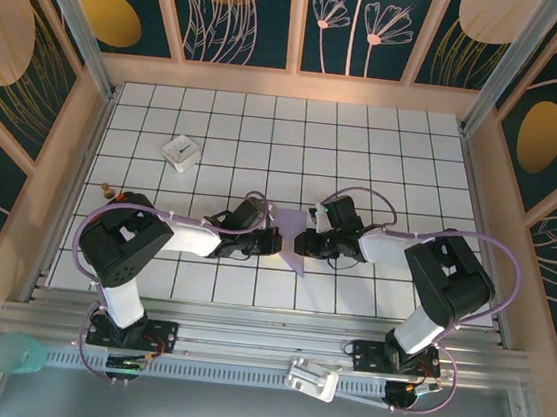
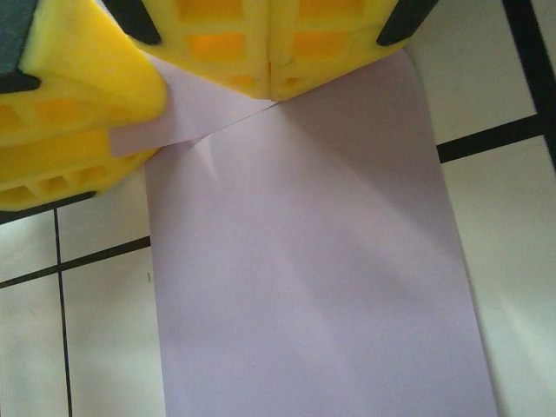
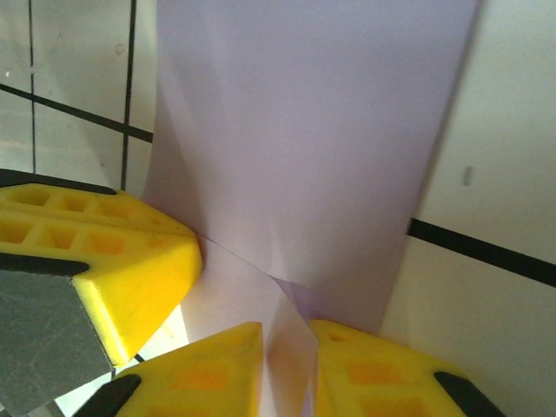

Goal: Fold a paper plane with a square sheet of paper (pick it up from the middle)
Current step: Third fold the triangle at the center of the table.

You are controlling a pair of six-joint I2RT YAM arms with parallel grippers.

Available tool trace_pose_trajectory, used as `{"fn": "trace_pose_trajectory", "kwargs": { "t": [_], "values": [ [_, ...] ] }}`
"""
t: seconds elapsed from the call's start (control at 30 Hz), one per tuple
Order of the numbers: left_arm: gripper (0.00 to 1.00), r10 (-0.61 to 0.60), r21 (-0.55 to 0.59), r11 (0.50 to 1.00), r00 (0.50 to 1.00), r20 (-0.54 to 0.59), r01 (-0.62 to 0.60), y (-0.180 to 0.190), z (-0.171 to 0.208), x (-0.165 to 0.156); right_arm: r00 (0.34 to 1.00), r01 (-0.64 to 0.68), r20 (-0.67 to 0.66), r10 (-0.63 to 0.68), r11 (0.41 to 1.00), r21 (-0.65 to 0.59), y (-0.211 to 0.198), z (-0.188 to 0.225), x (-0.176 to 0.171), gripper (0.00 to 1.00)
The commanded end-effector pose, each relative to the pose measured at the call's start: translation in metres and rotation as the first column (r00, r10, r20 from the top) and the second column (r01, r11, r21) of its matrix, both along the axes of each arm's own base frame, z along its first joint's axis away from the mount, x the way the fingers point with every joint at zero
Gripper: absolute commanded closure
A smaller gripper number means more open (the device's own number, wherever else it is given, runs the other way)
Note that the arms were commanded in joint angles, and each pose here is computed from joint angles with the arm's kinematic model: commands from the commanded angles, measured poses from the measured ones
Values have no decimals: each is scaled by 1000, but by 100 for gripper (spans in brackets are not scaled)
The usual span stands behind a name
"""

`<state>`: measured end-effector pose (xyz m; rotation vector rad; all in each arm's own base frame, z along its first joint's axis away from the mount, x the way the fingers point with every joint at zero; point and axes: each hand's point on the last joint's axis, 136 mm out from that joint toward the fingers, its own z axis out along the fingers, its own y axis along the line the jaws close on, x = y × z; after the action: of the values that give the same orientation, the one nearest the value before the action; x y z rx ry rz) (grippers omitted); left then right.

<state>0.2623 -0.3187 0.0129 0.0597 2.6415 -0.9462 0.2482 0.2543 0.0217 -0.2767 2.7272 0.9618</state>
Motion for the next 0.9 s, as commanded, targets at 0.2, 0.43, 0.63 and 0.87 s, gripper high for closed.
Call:
{"fn": "trace_pose_trajectory", "kwargs": {
  "t": [0.2, 0.43, 0.63, 0.87],
  "values": [
    [100, 15, 154, 988, 995, -96, 0, 31, -43, -20, 995, 16, 98, -12, 999, -37, -22, 37, 1, 72],
    [100, 16, 149, 989, 995, -96, -2, 30, -42, -19, 986, -110, 136, 98, 991, 80, 15, 62, -27, 75],
    [100, 15, 149, 989, 995, -98, 0, 29, -42, -20, 981, -177, 96, 167, 978, 108, 43, 49, -39, 87],
    [100, 13, 146, 989, 995, -94, 1, 29, -40, -20, 981, -191, 52, 188, 980, 55, 41, 21, -39, 92]
  ]
}}
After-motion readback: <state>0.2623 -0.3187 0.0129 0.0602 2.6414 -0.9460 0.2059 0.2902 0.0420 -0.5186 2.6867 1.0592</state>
